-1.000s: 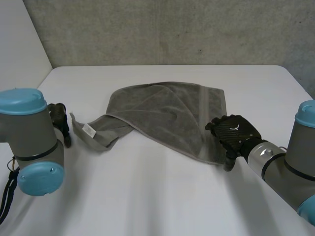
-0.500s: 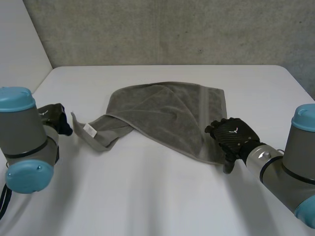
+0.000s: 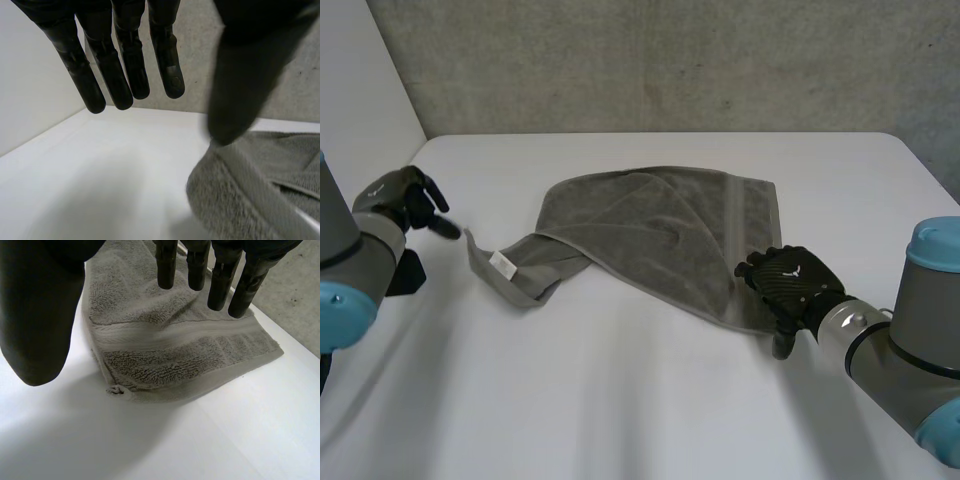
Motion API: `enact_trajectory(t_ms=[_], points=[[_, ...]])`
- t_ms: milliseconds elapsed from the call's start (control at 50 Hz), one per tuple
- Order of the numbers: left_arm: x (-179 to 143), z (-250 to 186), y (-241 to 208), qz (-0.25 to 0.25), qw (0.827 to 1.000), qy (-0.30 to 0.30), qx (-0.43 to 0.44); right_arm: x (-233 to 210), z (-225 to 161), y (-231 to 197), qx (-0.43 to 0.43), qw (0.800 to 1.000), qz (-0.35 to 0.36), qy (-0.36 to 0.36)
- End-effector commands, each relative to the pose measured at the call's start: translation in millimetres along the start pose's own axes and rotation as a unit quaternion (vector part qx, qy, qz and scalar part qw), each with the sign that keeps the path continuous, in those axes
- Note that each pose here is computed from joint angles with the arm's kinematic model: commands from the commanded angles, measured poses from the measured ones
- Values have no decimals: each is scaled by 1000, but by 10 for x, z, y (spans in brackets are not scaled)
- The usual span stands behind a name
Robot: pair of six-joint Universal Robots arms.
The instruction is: Fold the towel.
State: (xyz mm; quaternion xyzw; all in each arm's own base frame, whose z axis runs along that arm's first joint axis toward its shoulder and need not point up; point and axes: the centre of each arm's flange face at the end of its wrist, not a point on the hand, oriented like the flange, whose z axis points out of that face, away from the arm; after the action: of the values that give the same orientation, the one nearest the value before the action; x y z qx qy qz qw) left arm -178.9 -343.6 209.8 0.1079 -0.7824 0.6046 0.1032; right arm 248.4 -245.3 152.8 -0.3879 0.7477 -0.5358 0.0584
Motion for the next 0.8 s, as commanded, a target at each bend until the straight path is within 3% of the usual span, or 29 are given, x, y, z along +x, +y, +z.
enact_trajectory(t_ms=[20, 300, 460, 800], points=[[73, 141, -46, -14, 1000, -3, -21, -33, 4, 12, -2, 1000, -1, -5], [92, 426, 156, -2, 997, -20, -77, -52, 40, 72, -9, 1000, -12, -7], [79, 278, 340, 15, 990, -33, -136, -51, 43, 73, -9, 1000, -12, -7], [4, 109, 396, 21, 983, -49, -174, -55, 34, 76, -10, 1000, -12, -7]])
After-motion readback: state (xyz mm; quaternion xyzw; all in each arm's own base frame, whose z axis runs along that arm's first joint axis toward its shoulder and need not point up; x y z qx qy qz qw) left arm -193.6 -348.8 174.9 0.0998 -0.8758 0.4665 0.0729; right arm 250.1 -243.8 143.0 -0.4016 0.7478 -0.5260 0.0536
